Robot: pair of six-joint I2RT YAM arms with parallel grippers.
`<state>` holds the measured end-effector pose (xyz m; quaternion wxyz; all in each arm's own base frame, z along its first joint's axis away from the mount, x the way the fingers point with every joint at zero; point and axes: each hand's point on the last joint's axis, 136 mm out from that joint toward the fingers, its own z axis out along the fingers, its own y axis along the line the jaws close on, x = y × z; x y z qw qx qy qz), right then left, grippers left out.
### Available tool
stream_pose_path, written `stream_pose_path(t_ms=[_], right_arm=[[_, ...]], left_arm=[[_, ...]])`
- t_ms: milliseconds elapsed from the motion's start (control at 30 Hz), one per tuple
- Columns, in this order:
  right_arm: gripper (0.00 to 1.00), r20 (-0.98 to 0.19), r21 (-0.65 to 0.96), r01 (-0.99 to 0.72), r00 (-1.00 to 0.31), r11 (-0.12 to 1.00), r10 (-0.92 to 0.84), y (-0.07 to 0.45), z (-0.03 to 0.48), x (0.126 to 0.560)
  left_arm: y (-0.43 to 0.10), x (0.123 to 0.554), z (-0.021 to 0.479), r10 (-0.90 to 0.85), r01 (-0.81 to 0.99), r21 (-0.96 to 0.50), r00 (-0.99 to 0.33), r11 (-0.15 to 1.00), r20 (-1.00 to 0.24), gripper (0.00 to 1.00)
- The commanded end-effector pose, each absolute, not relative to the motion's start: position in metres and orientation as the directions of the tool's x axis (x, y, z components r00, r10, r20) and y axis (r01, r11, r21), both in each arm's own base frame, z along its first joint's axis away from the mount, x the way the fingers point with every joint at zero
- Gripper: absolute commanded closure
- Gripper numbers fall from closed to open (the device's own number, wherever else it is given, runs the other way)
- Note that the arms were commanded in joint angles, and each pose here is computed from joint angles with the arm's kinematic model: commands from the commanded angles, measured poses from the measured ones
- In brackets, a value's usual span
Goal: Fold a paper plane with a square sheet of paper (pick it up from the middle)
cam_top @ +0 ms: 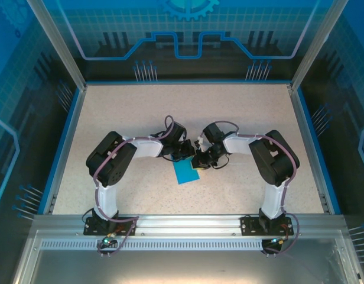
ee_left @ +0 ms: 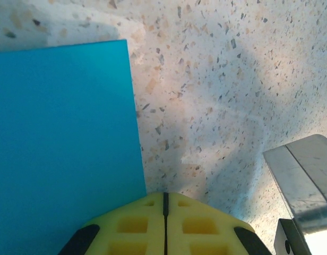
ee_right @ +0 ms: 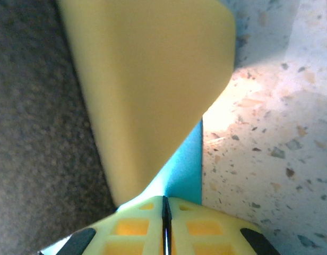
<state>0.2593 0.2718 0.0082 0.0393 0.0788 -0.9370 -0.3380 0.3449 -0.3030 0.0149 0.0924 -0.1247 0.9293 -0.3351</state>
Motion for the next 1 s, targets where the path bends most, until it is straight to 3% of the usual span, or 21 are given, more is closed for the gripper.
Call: stream_pose_path(t_ms=[0,467,967], right_arm=[[0.89,0.151,0.568,-0.044,-0.976,0.822,-0.156,0.25,-0.019,0.228],[0.89,0.242,0.531,-0.013,-0.956,0.847,-0.166,0.232,-0.041,0.187],[0.89,0.265,0.512,-0.004,-0.951,0.859,-0.163,0.223,-0.046,0.174]], left_arm=[[-0.278,0.345,-0.014,-0.314,-0.209,-0.552,-0.944,0.807,-0.101,0.92],[-0.265,0.387,-0.014,-0.361,-0.218,-0.571,-0.921,0.791,-0.148,0.91],[-0.26,0.418,-0.005,-0.337,-0.165,-0.592,-0.922,0.789,-0.192,0.87]])
